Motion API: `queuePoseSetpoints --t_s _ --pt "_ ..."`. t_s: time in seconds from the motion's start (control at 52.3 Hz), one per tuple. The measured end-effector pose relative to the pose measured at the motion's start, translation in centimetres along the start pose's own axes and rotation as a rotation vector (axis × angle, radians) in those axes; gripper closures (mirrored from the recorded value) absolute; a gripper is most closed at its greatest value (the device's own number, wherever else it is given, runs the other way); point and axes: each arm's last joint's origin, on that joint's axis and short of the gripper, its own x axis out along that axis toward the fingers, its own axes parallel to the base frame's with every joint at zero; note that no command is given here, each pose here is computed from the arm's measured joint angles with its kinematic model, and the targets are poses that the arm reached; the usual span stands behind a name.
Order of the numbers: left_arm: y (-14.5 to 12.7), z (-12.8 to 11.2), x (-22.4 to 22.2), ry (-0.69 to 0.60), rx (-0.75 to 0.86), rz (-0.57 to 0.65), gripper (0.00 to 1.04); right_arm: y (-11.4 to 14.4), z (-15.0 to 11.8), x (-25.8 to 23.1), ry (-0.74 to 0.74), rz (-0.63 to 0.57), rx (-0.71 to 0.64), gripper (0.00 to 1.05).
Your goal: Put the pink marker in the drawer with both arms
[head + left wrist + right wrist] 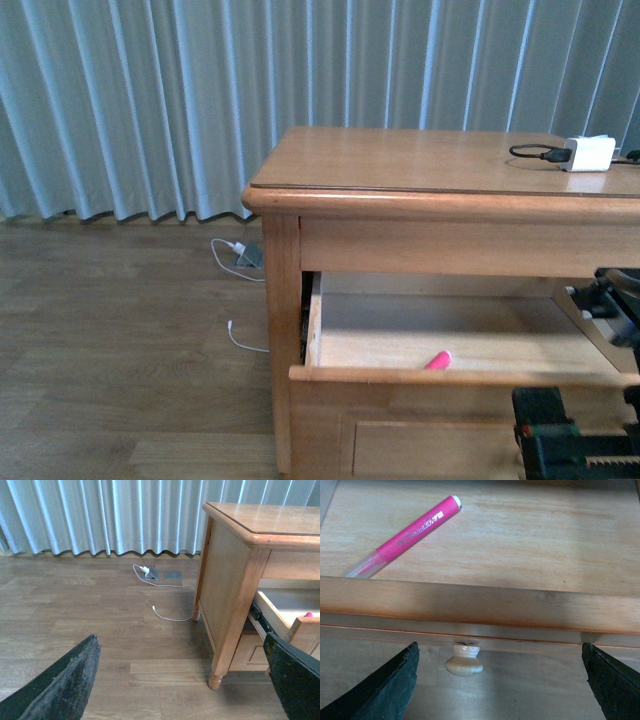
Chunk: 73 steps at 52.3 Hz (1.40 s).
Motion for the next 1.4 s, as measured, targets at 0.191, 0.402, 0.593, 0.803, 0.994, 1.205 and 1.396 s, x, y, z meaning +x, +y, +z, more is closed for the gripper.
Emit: queuePoseSetpoints --t_s 0.191,0.402,0.593,0.803,0.994,1.205,1.396 --pt "0.0 0.0 0.0 0.0 0.0 0.0 0.06 0.6 1.8 3.9 -0.118 0.021 -0.027 0.08" --pt "0.0 0.0 0.0 0.0 0.0 0.0 0.06 0.8 3.1 6.7 -0.222 0.025 -0.037 0.08" --pt "0.0 0.0 0.0 0.0 0.0 0.0 0.06 0.4 4.1 9.0 -0.297 -0.011 -0.012 0.08" --pt "0.0 0.0 0.0 0.0 0.0 0.0 0.06 0.2 4.3 10.0 -0.344 -0.056 0.016 0.08" --pt "0.0 0.0 0.0 0.0 0.0 0.0 0.06 0.0 4.0 10.8 -0.34 -0.081 0.012 0.08" --pt "0.0 0.0 0.0 0.0 0.0 0.0 0.06 -0.3 4.0 10.5 -0.33 -0.08 -0.018 0.08" --pt "0.0 0.0 0.0 0.0 0.0 0.0 0.06 -1.0 4.1 7.5 -0.296 -0.108 -0.076 0.08"
